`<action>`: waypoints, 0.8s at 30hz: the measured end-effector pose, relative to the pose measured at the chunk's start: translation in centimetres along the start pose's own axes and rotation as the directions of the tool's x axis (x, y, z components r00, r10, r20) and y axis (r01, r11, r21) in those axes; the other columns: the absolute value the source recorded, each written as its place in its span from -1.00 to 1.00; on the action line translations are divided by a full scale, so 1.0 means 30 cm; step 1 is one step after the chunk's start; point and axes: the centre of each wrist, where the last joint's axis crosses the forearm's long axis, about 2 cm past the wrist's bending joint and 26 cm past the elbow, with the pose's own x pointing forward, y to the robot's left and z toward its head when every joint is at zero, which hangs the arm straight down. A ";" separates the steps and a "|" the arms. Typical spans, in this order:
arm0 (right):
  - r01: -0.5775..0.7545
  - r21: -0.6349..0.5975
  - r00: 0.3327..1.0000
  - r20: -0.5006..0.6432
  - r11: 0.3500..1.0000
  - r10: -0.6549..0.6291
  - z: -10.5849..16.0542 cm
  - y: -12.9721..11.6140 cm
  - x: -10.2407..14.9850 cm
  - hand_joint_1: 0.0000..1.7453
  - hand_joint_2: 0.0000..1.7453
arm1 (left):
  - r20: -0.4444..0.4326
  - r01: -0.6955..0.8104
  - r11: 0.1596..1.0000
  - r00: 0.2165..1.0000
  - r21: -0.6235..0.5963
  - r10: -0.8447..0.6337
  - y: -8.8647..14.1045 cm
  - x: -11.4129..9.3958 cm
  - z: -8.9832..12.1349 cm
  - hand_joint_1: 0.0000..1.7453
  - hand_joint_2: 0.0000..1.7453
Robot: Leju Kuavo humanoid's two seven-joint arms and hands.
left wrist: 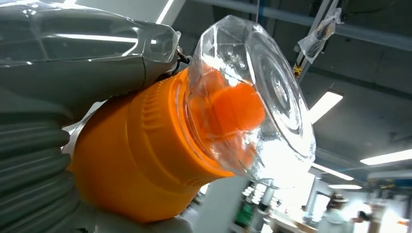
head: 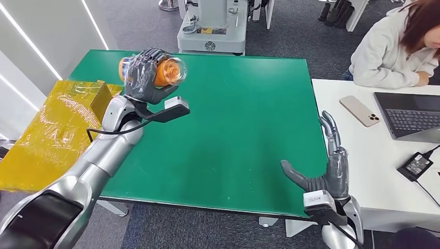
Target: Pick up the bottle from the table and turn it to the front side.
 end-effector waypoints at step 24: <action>-0.019 -0.014 1.000 0.012 1.000 0.019 0.021 -0.028 0.020 -1.00 1.00 | -0.012 0.511 0.851 0.856 -0.120 -0.516 -0.004 -0.194 0.271 1.00 1.00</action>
